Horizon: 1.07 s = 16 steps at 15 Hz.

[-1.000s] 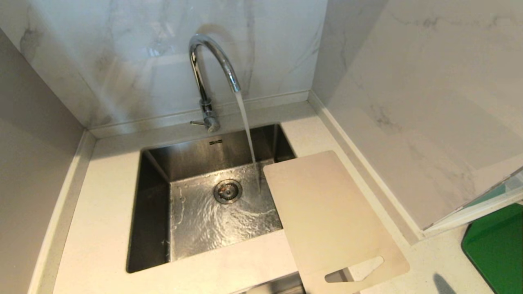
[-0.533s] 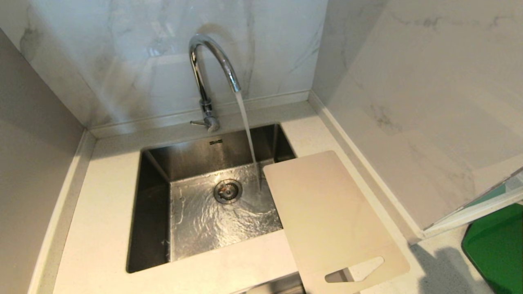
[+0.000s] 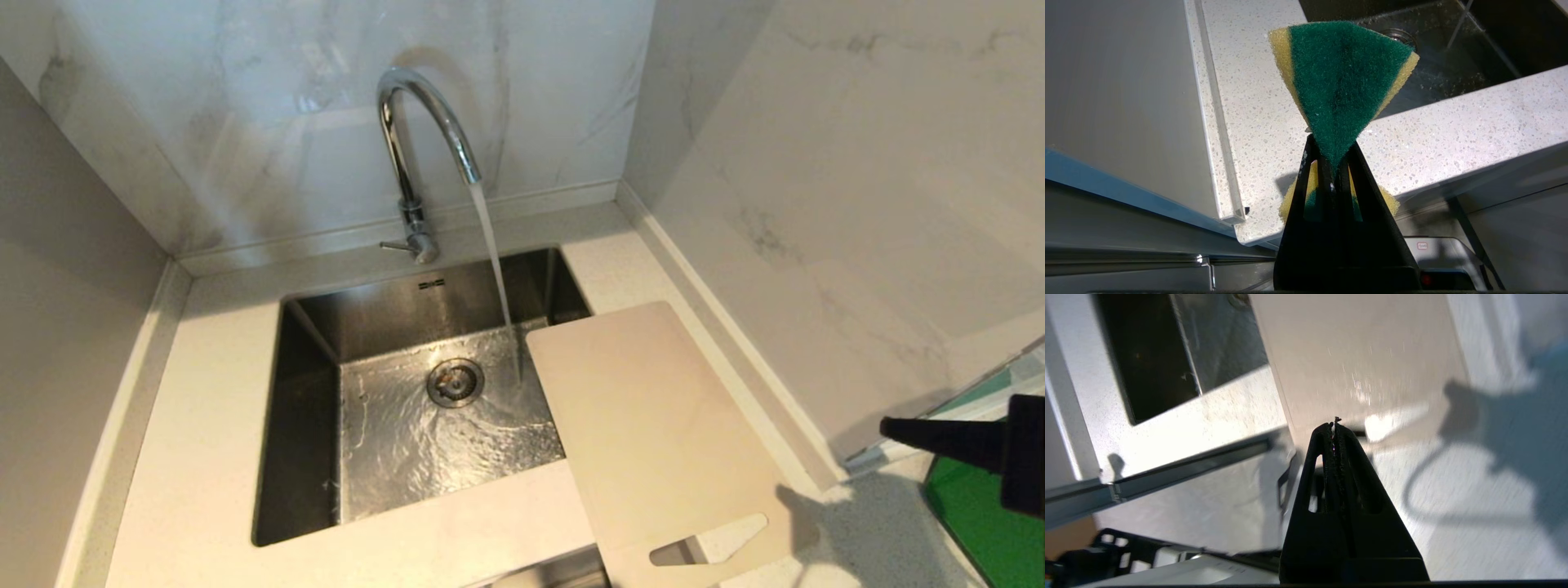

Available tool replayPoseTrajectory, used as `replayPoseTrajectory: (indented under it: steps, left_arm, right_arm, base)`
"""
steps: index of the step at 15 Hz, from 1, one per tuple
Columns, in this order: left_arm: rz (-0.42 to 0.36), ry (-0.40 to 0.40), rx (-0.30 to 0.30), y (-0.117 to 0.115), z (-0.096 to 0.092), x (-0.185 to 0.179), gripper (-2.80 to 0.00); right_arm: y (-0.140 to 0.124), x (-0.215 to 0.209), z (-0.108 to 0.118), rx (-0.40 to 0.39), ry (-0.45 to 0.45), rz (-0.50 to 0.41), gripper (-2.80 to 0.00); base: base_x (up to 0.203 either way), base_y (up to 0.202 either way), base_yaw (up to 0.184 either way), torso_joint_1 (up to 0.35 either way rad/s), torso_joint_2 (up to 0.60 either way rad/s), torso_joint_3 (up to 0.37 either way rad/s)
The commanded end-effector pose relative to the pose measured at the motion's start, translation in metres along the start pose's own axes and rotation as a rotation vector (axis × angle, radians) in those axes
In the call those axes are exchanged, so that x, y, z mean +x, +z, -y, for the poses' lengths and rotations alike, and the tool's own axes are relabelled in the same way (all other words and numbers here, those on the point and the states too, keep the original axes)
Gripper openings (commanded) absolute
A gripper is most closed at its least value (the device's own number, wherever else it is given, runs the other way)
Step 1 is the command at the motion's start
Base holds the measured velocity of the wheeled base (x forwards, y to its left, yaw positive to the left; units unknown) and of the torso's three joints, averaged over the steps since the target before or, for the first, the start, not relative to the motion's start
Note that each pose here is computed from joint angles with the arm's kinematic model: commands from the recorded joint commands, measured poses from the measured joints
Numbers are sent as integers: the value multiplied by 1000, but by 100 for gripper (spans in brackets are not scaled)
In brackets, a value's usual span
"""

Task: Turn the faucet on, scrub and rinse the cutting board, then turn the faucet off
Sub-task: Pick up the cutting board

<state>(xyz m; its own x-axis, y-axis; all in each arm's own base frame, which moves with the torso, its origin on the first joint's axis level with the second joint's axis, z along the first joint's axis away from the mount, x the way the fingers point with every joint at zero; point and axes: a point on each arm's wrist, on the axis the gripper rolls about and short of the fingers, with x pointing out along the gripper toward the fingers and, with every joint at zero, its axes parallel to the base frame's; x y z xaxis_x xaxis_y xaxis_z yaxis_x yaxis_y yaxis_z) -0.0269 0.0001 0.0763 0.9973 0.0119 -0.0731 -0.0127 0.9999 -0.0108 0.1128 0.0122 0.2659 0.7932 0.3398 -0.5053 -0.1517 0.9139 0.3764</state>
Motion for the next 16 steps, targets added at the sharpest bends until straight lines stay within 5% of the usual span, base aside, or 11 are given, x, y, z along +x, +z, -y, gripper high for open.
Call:
replayPoseTrajectory:
  steps: [1, 6, 10, 12, 16]
  left_arm:
    - [1, 2, -1, 0, 0, 0, -280]
    - [1, 2, -1, 0, 0, 0, -280]
    - [1, 2, -1, 0, 0, 0, -280]
    - [1, 2, -1, 0, 0, 0, -280]
    - [1, 1, -1, 0, 0, 0, -280]
  right_arm:
    - [0, 25, 6, 126, -66, -149, -280]
    - [-7, 38, -23, 275, -56, -288, -280]
    - [-6, 77, -35, 553, -298, -565, -280]
    - [-15, 92, -31, 596, -443, -608, -280]
    - [-20, 107, -28, 687, -517, -618, -280]
  base:
    - [0, 0, 0, 0, 0, 0]
    - [0, 0, 0, 0, 0, 0]
    - [0, 0, 0, 0, 0, 0]
    - [0, 0, 0, 0, 0, 0]
    - [0, 0, 0, 0, 0, 0]
